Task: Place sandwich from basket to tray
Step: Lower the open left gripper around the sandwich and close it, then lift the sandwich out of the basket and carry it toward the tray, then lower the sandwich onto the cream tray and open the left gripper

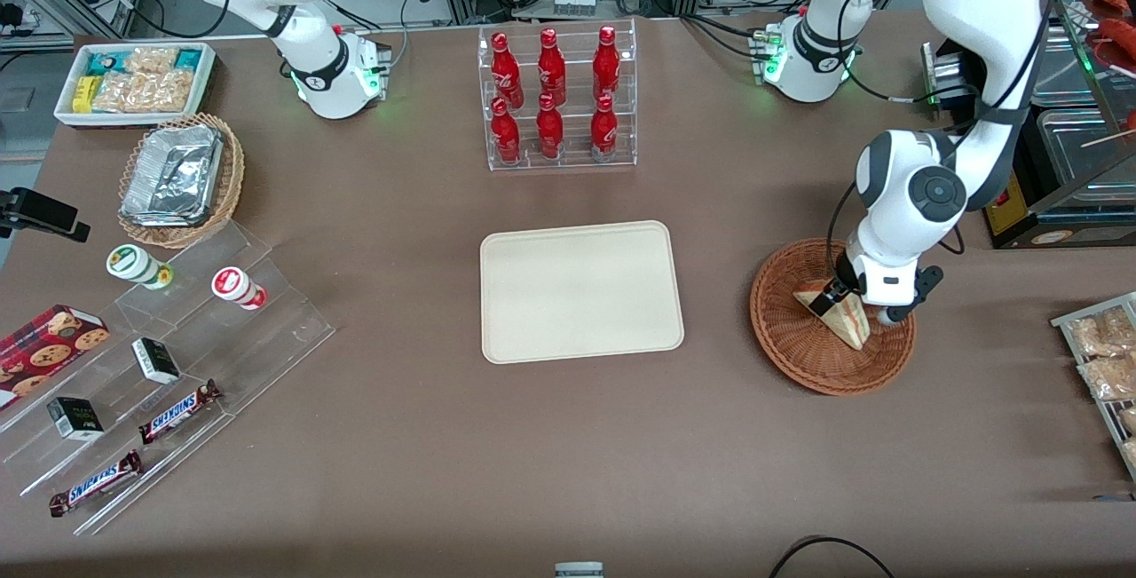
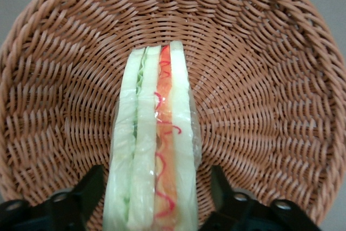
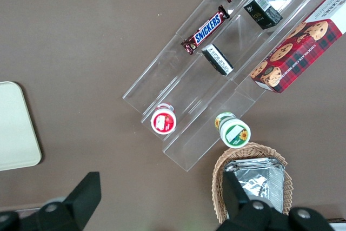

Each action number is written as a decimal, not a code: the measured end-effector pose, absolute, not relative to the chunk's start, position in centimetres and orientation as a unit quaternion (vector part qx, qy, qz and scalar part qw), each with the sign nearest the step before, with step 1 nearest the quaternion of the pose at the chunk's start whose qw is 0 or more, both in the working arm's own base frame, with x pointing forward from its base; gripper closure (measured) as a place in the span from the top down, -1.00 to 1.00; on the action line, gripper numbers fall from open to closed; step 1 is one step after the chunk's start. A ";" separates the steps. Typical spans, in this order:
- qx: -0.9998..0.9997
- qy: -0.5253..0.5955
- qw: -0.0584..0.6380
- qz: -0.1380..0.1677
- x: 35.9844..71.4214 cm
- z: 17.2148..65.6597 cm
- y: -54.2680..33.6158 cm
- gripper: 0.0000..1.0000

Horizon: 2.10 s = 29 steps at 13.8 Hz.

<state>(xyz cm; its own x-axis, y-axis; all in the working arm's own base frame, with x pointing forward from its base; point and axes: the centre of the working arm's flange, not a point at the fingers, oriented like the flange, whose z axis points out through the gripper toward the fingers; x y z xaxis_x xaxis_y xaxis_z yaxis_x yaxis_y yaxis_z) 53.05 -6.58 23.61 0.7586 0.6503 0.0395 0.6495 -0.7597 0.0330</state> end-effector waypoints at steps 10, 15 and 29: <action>0.966 0.251 -0.065 0.002 56.9 45.9 -17.3 -0.62; 0.988 0.147 -0.055 0.001 54.7 46.3 -35.2 -0.62; 0.999 0.033 0.001 -0.019 47.9 22.2 -53.8 -0.62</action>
<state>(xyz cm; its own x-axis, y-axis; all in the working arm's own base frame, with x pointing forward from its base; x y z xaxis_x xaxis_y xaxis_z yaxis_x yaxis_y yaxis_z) 47.85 -53.84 22.21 0.9971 0.0655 -0.0379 0.0656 -0.9978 0.0016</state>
